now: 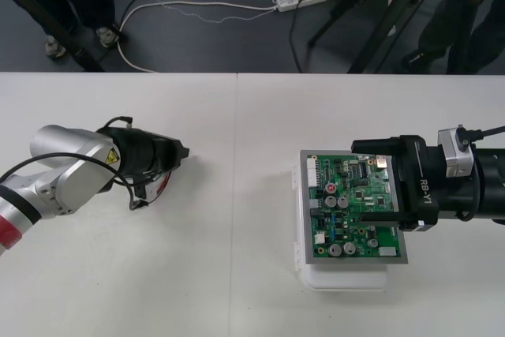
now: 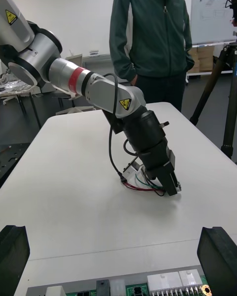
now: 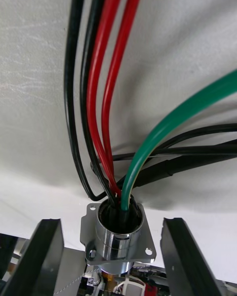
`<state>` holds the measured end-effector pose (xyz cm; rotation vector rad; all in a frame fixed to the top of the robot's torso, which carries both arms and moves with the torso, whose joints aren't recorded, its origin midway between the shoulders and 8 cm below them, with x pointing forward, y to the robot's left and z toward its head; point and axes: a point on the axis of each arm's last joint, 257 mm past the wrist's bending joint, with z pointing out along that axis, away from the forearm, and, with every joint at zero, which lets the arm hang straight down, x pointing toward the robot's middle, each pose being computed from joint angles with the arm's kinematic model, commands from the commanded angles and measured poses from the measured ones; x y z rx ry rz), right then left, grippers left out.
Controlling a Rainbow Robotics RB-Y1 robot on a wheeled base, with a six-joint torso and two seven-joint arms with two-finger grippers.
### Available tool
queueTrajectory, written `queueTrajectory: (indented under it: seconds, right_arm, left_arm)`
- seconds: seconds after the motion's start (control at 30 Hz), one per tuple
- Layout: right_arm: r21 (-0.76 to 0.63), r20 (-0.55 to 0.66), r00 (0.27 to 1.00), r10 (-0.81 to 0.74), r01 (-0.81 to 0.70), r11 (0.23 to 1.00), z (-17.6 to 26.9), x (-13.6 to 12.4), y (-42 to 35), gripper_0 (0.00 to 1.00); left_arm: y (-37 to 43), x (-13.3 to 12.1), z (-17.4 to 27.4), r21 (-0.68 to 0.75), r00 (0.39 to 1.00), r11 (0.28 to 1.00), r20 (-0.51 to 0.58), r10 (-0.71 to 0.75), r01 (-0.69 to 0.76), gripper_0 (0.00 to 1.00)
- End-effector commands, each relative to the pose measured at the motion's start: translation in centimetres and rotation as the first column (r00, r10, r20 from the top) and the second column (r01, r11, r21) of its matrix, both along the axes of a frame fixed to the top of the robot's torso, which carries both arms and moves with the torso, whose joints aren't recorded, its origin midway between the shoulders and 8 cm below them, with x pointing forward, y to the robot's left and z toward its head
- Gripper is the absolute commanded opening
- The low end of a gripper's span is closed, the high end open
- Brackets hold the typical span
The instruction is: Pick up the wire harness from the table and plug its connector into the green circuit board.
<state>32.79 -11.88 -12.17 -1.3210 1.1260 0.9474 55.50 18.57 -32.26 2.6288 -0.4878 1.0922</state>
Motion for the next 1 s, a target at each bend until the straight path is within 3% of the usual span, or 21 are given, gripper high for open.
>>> queueTrajectory:
  seconds: [0.03,0.07,0.1,0.57,1.0]
  right_arm:
    - [0.009,0.026,0.999,0.034,-0.035,0.999,0.1,-0.8,1.6,1.0]
    - [0.011,0.027,0.999,0.035,-0.035,0.999,0.2,-0.9,1.7,1.0]
    - [0.015,0.028,0.999,0.037,-0.037,0.999,0.2,-0.9,1.9,1.0]
    - [0.053,0.031,0.999,0.041,-0.043,0.998,0.5,-1.0,2.9,1.0]
    - [0.068,0.036,0.999,0.032,-0.034,0.997,1.8,-0.9,1.3,1.0]
  left_arm:
    - [-2.4,1.6,2.3,0.06,0.99,0.993,0.099,-0.102,0.097,0.31]
    - [-2.4,1.6,2.4,0.06,0.99,0.993,0.1,-0.103,0.097,0.2]
    - [-2.4,1.6,2.4,0.061,0.989,0.993,0.102,-0.103,0.097,0.0]
    - [-3.0,1.9,3.2,0.016,0.992,0.997,0.095,-0.081,0.08,0.0]
    - [-2.8,1.6,7.3,-0.223,1.0,0.975,0.031,-0.004,0.011,0.0]
